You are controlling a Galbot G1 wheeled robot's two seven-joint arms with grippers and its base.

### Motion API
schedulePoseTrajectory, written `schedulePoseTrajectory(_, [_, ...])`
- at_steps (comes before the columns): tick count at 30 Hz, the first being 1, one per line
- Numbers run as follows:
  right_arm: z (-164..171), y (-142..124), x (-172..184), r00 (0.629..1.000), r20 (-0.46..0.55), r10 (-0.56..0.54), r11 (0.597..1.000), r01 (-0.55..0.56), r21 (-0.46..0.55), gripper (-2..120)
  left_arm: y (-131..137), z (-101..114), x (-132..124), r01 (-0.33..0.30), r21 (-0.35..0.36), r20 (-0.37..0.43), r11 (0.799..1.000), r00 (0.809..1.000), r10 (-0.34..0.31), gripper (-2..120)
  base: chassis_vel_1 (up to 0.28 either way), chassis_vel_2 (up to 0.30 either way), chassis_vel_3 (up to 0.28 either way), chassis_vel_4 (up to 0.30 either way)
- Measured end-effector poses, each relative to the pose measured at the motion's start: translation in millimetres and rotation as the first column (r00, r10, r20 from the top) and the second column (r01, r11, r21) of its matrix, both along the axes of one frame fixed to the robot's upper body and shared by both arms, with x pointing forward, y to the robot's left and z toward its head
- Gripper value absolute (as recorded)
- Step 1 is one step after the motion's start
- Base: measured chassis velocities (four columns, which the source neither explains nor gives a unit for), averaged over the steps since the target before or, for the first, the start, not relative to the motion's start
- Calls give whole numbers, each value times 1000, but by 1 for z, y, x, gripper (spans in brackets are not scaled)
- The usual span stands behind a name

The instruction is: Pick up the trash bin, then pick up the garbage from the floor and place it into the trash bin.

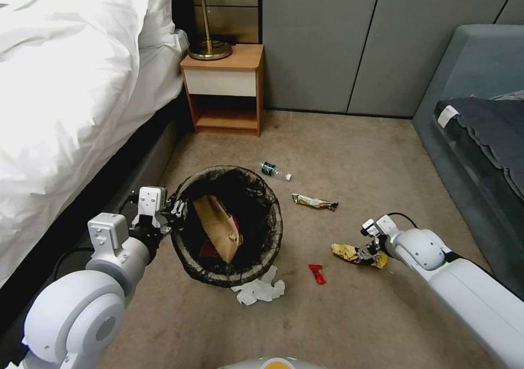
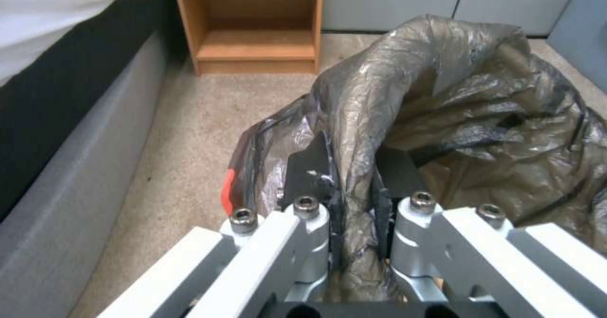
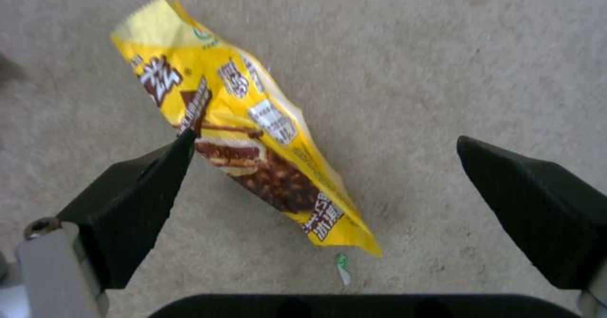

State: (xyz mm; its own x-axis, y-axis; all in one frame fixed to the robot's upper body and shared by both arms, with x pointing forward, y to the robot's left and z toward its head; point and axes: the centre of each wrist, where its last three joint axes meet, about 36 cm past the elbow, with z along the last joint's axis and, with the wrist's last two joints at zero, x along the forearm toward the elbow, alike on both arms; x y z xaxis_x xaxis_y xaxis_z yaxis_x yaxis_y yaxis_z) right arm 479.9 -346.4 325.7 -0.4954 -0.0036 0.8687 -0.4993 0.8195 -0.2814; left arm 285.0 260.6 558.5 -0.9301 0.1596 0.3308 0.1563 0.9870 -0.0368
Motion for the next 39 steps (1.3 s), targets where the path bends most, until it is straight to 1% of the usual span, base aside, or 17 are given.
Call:
schedulePoseTrajectory(3, [-7,3,6,1000,-10,2,1000,-2,-12,100,1,-2,2,-2,1,-5,1000,1000,2,6,0,0,0,0])
schedulePoseTrajectory(19, [-18,9,27,1000,-29,13,999,-14,-42,100,4,-5,8,-5,7,-11,1000,1000,5,6,0,0,0,0])
schedulePoseTrajectory(21, [-20,14,31,999,-28,17,999,-18,-40,100,5,-6,9,-6,9,-14,1000,1000,6,6,0,0,0,0])
schedulePoseTrajectory(39, [-42,40,28,996,-62,57,998,-60,-37,100,9,-10,16,-4,16,-21,1000,1000,5,6,0,0,0,0])
